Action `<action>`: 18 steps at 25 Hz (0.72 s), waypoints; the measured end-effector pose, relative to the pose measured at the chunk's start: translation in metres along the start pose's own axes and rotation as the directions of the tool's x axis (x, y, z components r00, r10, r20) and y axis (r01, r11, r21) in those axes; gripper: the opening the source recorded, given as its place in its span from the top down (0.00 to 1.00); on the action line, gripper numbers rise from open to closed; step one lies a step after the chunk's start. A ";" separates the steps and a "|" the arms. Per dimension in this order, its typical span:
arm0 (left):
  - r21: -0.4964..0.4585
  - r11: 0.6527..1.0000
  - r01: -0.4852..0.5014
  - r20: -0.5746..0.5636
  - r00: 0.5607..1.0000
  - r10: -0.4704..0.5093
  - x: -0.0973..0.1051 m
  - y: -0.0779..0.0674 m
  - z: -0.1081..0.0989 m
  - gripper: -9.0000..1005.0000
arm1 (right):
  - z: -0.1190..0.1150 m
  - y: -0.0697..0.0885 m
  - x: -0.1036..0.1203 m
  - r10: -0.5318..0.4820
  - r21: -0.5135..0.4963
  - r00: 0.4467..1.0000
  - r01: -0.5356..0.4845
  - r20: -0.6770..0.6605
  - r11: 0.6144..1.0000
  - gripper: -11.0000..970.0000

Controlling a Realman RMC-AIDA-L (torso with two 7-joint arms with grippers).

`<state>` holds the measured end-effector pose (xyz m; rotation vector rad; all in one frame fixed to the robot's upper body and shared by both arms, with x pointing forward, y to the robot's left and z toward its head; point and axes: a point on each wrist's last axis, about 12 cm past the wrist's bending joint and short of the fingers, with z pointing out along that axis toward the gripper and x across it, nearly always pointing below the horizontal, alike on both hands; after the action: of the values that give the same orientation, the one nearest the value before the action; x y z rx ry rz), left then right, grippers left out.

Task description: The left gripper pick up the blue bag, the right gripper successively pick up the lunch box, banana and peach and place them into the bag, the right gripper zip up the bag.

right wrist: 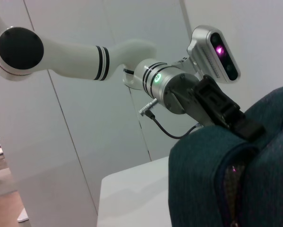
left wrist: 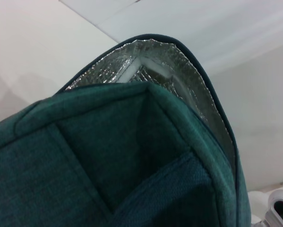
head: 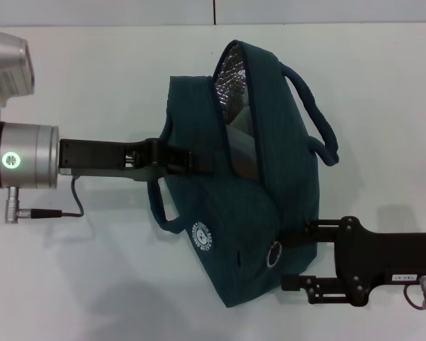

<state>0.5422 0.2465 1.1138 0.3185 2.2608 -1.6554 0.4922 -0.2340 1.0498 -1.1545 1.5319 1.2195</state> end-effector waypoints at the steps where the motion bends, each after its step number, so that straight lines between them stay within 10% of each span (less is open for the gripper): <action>1: 0.000 1.000 0.000 0.000 1.000 0.000 0.000 0.000 0.000 0.94 | 0.000 0.000 0.000 0.000 0.000 1.000 0.000 0.000 1.000 0.34; 18: -0.008 1.000 0.002 0.004 1.000 -0.002 0.000 0.001 -0.004 0.94 | -0.006 -0.004 0.001 -0.005 0.050 1.000 0.005 -0.005 0.999 0.34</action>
<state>0.5417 0.2508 1.1138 0.3104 2.2645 -1.6467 0.4956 -0.2400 1.0488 -1.1289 1.5542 1.1691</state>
